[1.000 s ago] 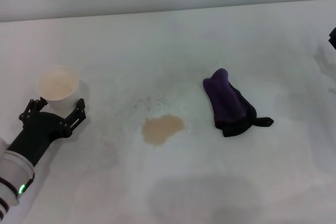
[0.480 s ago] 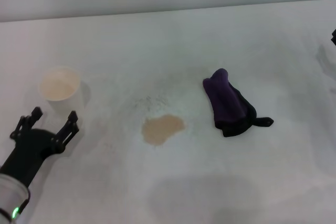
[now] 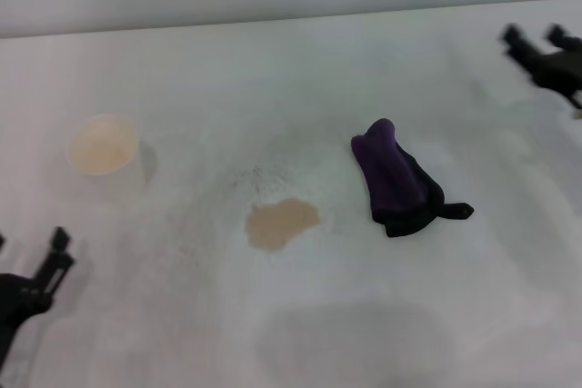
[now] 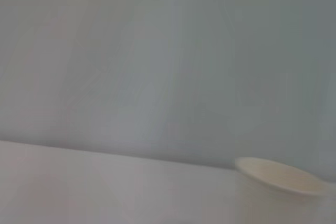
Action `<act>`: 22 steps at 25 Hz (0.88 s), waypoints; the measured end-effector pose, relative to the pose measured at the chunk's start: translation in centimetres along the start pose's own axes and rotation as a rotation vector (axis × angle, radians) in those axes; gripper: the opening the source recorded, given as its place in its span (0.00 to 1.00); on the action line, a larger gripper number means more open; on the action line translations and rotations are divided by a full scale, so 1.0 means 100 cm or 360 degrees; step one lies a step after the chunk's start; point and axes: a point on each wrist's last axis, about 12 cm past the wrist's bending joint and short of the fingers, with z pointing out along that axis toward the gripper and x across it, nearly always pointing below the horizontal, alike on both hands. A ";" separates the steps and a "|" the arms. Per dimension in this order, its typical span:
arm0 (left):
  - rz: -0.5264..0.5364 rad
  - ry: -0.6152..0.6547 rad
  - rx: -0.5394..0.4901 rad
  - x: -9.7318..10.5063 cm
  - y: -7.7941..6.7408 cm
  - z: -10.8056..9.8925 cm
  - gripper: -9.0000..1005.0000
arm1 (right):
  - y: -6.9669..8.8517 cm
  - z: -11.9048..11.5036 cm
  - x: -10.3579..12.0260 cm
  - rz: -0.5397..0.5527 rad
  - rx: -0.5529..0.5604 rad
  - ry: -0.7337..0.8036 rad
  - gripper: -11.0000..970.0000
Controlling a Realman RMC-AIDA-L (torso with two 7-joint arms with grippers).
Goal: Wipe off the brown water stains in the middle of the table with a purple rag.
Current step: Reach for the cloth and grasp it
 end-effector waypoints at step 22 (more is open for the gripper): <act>-0.0005 -0.0172 -0.0295 -0.023 0.037 0.020 0.89 | 0.133 0.072 -0.067 -0.1045 -0.0738 0.1124 0.87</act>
